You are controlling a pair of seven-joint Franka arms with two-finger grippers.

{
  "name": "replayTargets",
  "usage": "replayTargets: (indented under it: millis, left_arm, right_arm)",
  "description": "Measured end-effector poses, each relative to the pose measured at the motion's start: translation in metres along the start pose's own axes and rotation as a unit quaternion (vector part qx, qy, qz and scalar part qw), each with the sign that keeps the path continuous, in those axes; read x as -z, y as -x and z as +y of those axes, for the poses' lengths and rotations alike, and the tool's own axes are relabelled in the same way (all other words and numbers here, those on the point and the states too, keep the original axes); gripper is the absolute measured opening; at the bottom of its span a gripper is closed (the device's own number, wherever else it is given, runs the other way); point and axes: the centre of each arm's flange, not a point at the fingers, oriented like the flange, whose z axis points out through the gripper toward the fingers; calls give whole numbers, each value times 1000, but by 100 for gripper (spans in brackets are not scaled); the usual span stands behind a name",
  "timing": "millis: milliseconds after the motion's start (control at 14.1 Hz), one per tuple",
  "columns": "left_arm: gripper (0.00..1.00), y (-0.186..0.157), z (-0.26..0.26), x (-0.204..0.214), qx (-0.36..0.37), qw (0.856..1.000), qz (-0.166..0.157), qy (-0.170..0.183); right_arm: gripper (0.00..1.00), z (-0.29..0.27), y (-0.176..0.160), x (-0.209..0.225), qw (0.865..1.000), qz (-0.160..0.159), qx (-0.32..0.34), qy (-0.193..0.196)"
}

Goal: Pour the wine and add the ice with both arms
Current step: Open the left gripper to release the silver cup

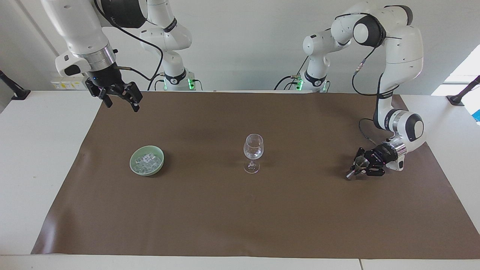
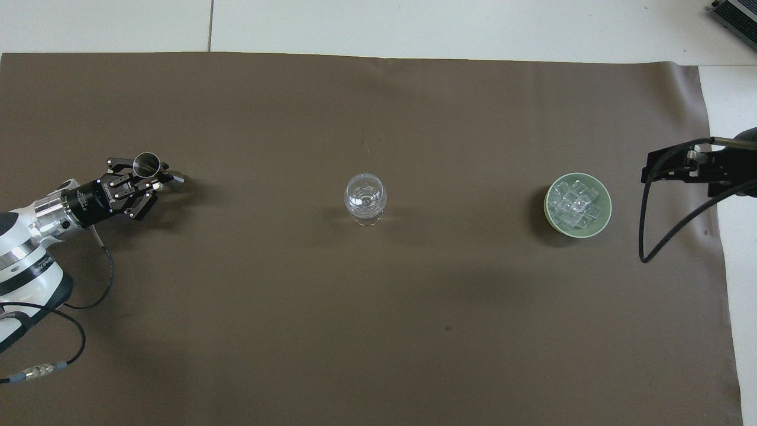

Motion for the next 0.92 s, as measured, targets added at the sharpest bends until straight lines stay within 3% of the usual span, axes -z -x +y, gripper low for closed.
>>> replayTargets:
  millis: [640,782,925]
  left_arm:
    - [25,2,4,10,-7,1000,7,-2]
    - [41,1,5,14,-7,1000,8,0]
    - [46,1,5,15,-7,1000,9,1]
  right_arm:
    - [100,0,0,0,1000,0,0,0]
    - [100,0,0,0,1000,0,0,0]
    - [100,0,0,0,1000,0,0,0]
